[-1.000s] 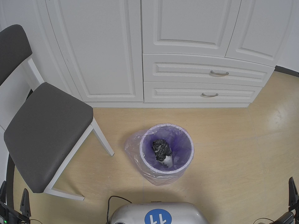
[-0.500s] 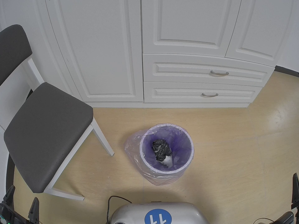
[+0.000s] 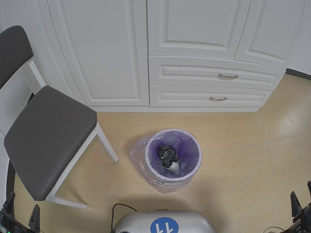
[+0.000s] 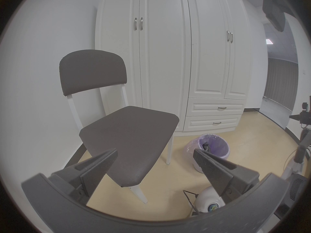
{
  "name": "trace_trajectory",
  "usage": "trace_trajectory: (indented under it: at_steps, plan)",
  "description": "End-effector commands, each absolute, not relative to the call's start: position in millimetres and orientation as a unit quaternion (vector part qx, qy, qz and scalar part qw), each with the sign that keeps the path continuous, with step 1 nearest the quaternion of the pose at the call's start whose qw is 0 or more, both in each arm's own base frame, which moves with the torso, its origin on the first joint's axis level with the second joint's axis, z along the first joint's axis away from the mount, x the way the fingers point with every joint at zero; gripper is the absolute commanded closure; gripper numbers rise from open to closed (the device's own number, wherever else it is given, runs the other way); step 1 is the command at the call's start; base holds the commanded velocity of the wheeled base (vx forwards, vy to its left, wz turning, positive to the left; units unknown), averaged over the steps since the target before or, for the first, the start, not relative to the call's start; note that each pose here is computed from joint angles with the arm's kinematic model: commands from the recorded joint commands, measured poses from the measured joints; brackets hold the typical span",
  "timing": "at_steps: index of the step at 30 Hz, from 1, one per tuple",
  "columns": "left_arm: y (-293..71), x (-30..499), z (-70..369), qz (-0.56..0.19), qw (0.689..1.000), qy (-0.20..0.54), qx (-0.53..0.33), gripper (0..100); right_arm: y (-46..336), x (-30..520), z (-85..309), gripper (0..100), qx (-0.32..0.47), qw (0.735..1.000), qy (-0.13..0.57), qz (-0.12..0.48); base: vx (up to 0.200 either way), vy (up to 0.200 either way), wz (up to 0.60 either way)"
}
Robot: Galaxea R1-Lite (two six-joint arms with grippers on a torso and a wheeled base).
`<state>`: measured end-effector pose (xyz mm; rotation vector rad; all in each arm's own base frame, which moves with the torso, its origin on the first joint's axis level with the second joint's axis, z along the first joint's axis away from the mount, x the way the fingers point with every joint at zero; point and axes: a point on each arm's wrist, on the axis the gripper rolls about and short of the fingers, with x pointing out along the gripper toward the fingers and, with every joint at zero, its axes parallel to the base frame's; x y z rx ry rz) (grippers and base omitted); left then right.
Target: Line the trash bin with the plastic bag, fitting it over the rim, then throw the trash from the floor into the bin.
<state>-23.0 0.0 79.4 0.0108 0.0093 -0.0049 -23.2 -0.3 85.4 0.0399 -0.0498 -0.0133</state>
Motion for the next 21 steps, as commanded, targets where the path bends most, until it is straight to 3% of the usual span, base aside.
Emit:
trace_trajectory:
  at_steps: [1, 21]
  plan:
    - [0.0, -22.8, 75.4, -0.002, 1.000, 0.007, 0.005, 0, -0.6, -22.9, 80.0, 0, 0.023, 0.999, -0.023, -0.012, 0.000, 0.000, 0.00]
    - [0.0, -23.0, 75.5, -0.002, 1.000, 0.005, 0.005, 0, 0.1, -22.8, 75.8, 0, 0.014, 1.000, -0.001, 0.004, 0.000, 0.000, 0.00]
